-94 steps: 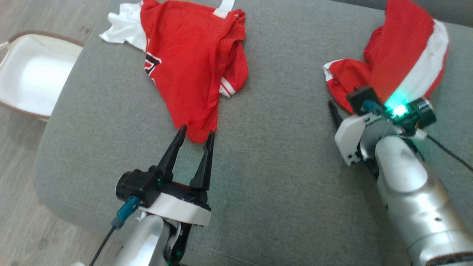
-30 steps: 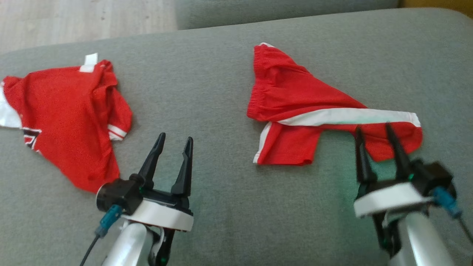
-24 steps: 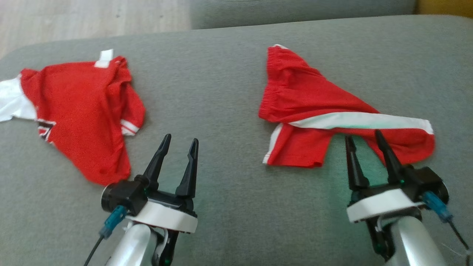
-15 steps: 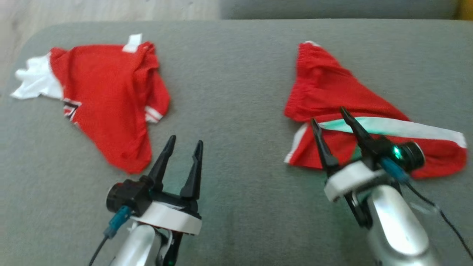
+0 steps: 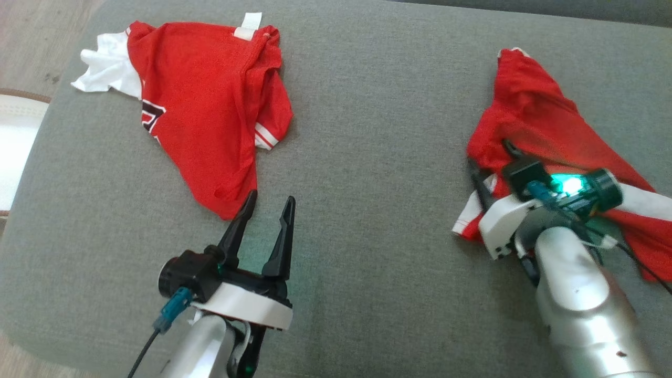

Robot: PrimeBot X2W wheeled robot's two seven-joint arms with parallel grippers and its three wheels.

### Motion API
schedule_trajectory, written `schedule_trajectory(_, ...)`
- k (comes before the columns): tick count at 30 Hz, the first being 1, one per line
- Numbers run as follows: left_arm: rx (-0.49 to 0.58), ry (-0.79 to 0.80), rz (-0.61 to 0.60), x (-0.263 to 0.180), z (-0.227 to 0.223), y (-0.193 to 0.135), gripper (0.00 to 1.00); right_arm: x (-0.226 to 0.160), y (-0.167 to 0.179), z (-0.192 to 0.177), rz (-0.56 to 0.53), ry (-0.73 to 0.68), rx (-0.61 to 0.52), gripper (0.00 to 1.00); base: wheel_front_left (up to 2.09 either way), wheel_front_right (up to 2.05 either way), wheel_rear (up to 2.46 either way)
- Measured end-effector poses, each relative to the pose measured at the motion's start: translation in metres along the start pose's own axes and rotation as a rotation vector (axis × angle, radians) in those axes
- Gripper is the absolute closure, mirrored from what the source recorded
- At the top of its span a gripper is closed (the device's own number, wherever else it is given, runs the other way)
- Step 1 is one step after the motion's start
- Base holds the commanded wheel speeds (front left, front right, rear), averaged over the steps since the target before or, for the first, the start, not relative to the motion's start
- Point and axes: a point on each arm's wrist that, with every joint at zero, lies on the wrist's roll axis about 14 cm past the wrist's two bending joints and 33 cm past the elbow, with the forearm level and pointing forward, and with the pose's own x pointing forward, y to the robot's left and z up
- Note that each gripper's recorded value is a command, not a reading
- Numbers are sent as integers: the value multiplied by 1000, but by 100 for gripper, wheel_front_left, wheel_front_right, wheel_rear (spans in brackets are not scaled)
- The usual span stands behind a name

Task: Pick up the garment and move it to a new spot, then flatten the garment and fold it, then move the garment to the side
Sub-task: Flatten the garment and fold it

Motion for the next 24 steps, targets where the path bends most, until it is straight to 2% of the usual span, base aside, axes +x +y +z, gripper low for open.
schedule_trajectory(1,0,2,2,0,-1,1,0,1,-3,0,-9,-6,12,100,0,0,0)
schedule_trajectory(3,-2,2,1,1,-1,0,0,1,-13,4,-39,-41,55,100,0,0,0)
schedule_trajectory(8,-3,11,-25,5,-4,-7,0,-8,-50,33,-149,-213,303,100,0,0,0)
schedule_trajectory(11,-2,11,-51,10,-4,-14,0,-20,-86,56,-241,-320,400,100,0,0,0)
schedule_trajectory(14,0,3,-74,13,-1,-21,0,-41,-132,82,-359,-437,450,100,0,0,0)
schedule_trajectory(19,12,-18,-108,16,6,-32,0,-88,-198,111,-513,-581,440,100,0,0,0)
schedule_trajectory(20,13,-28,-118,16,9,-35,0,-107,-221,120,-565,-616,406,100,0,0,0)
schedule_trajectory(24,16,-41,-121,13,14,-37,0,-138,-252,151,-631,-688,288,100,0,0,0)
